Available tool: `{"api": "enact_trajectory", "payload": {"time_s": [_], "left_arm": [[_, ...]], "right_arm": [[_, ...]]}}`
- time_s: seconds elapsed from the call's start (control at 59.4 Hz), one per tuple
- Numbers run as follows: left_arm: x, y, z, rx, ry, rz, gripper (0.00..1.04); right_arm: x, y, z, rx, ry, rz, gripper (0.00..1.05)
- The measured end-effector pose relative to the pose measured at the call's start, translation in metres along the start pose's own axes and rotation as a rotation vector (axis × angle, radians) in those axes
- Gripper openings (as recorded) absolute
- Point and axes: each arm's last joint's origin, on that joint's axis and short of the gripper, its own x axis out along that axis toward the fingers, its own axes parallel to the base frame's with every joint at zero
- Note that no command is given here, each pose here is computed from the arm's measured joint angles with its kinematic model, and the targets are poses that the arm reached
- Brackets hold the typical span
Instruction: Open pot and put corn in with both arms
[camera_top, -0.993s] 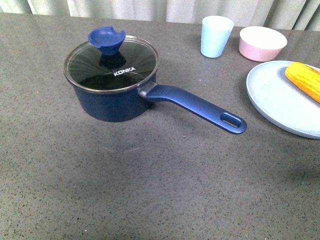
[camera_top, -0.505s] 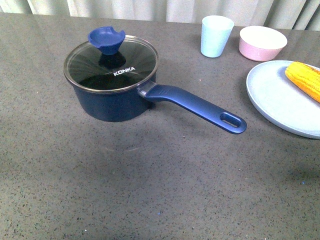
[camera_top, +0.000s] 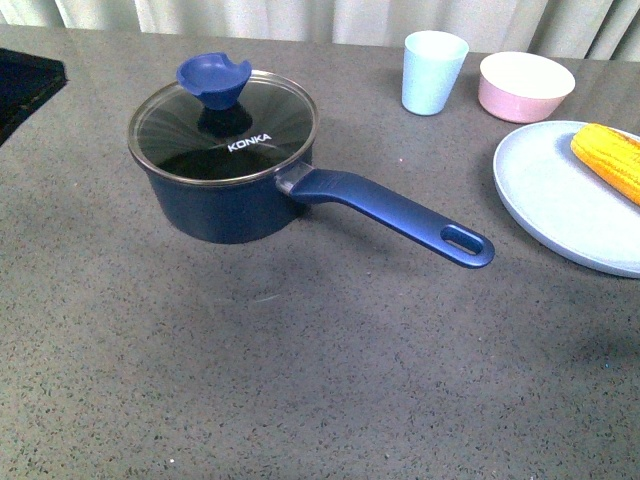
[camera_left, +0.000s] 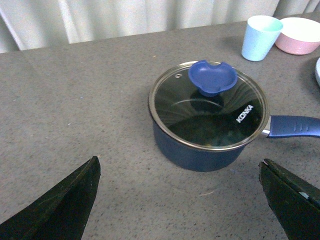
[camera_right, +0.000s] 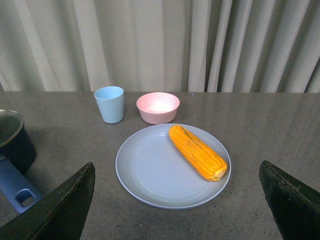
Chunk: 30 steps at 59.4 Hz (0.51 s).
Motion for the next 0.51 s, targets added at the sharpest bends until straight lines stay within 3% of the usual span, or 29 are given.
{"api": "enact_trajectory", "payload": {"time_s": [0.505], "left_arm": [[0.059, -0.023, 0.008, 0.038, 0.033, -0.099, 0.96]], "right_arm": [[0.0, 0.0, 0.0, 0.0, 0.0, 0.0, 0.96]]}}
